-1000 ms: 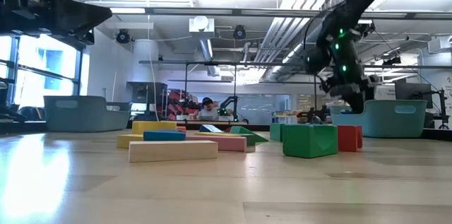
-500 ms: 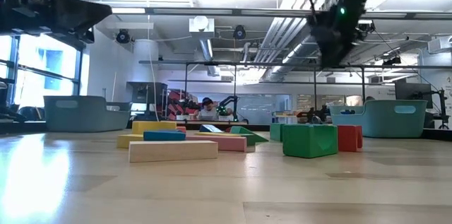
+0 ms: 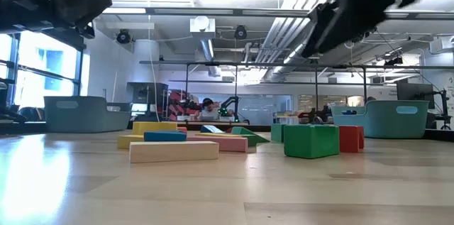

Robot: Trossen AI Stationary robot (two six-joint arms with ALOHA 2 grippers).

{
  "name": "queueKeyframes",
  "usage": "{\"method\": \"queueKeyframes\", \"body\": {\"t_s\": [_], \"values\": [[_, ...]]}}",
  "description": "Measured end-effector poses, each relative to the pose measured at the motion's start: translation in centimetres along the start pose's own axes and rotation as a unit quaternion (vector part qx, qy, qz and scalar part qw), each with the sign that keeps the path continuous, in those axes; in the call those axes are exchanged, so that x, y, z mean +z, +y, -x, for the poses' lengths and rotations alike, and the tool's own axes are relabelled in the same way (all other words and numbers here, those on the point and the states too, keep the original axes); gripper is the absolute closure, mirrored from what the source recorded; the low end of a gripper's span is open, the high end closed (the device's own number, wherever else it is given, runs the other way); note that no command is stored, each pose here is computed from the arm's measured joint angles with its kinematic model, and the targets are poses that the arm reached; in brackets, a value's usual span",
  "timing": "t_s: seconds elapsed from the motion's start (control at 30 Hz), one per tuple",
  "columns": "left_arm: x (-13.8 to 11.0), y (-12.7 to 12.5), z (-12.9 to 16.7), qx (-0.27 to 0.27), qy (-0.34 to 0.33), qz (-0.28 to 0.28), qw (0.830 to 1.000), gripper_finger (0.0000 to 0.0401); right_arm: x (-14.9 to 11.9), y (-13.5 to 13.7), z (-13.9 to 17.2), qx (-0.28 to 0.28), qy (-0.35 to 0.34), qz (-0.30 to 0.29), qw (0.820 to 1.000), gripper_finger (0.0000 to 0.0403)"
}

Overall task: Sort blocks by size
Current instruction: Put the red arch block into the yellow bin

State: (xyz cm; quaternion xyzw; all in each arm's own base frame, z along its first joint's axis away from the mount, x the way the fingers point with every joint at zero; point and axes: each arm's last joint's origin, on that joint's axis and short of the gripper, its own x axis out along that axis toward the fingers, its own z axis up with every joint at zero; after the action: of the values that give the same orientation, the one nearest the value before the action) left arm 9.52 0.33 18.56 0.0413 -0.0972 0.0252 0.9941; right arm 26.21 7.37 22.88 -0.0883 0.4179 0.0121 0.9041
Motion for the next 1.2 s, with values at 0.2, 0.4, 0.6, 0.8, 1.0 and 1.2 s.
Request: {"method": "queueKeyframes", "body": {"t_s": [0.2,0.4,0.6,0.8,1.0,1.2], "values": [[0.2,0.0,0.0,0.001,-0.01,-0.001,1.0,0.04,-1.0,1.8,-2.6,0.107,0.054,0.118,0.986,0.0165],[0.5,0.0,0.0,0.002,-0.024,0.0,1.0,0.04,-1.9,1.5,-4.9,0.118,0.088,0.198,0.969,0.0165],[0.5,0.0,0.0,0.002,-0.024,0.0,1.0,0.04,-2.8,0.6,-6.2,0.131,0.133,0.186,0.965,0.0165],[0.5,0.0,0.0,0.002,-0.024,0.001,1.0,0.04,-3.5,0.6,-7.1,0.145,0.16,0.206,0.954,0.0176],[0.4,0.0,0.0,0.002,-0.023,0.001,1.0,0.04,-3.9,0.7,-7.8,0.146,0.175,0.197,0.954,0.0225],[0.4,0.0,0.0,0.002,-0.023,0.001,1.0,0.04,-3.4,0.7,-7.6,0.113,0.187,0.128,0.967,0.0274]]}}
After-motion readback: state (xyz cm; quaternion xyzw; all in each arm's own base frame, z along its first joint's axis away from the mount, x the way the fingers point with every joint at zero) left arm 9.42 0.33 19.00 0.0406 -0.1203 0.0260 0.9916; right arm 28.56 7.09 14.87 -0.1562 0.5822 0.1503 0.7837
